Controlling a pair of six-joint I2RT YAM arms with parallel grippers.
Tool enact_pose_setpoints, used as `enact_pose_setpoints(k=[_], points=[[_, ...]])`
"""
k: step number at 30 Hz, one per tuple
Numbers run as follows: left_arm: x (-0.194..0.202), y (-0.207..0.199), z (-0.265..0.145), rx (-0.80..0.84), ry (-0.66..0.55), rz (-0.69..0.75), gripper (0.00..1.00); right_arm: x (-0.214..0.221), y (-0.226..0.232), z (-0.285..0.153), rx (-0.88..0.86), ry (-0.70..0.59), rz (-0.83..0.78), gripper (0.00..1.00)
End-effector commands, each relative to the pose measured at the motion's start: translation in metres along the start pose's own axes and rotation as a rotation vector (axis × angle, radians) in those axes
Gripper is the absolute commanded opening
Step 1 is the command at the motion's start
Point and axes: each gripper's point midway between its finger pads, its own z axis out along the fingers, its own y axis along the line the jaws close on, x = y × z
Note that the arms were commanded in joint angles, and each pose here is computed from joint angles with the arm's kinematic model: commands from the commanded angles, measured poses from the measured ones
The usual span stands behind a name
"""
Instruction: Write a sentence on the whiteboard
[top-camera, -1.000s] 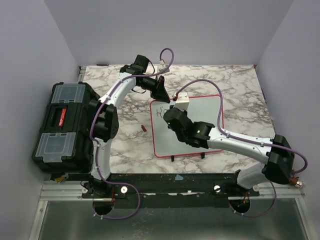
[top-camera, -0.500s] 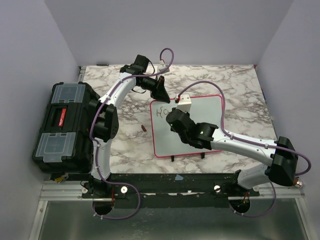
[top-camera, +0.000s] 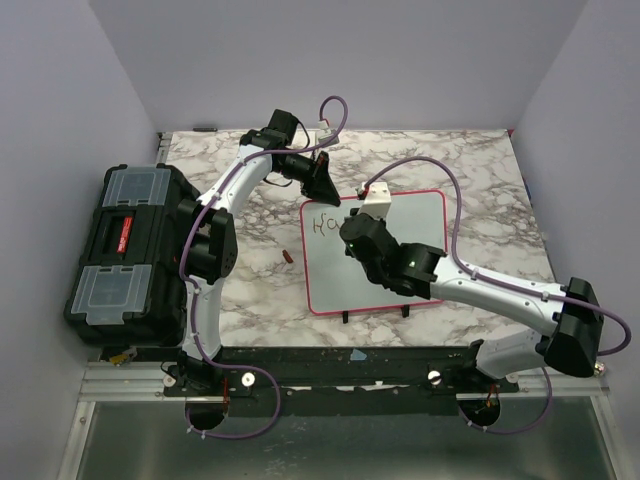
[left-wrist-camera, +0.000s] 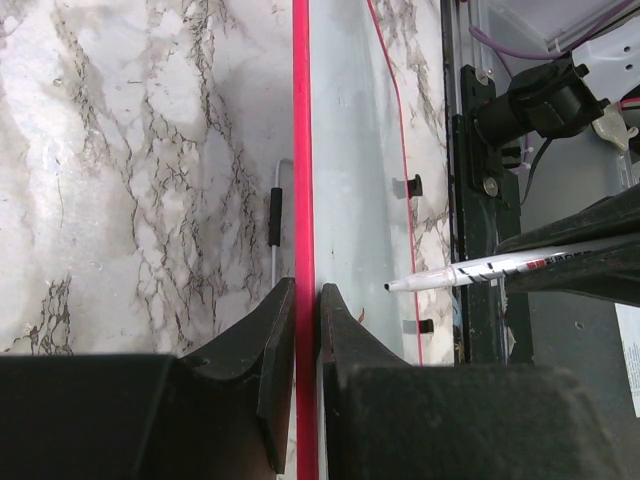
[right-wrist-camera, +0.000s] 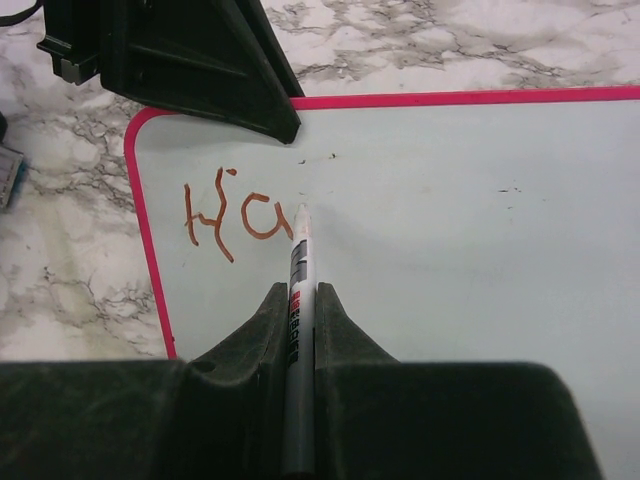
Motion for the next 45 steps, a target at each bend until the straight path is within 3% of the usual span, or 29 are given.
enact_pose_setpoints(k=[1,17,45], points=[[-0.019,-0.022,-0.008,0.029,-0.04,0.091,0.0,-0.015,0.0,0.008,0.043,-0.042,0.015,0.01],[-0.019,-0.023,-0.01,0.028,-0.043,0.094,0.0,0.002,-0.004,0.026,0.066,-0.005,0.001,0.01],[-0.024,-0.021,-0.011,0.022,-0.05,0.093,0.0,0.043,-0.004,-0.009,-0.077,0.205,0.032,0.01]])
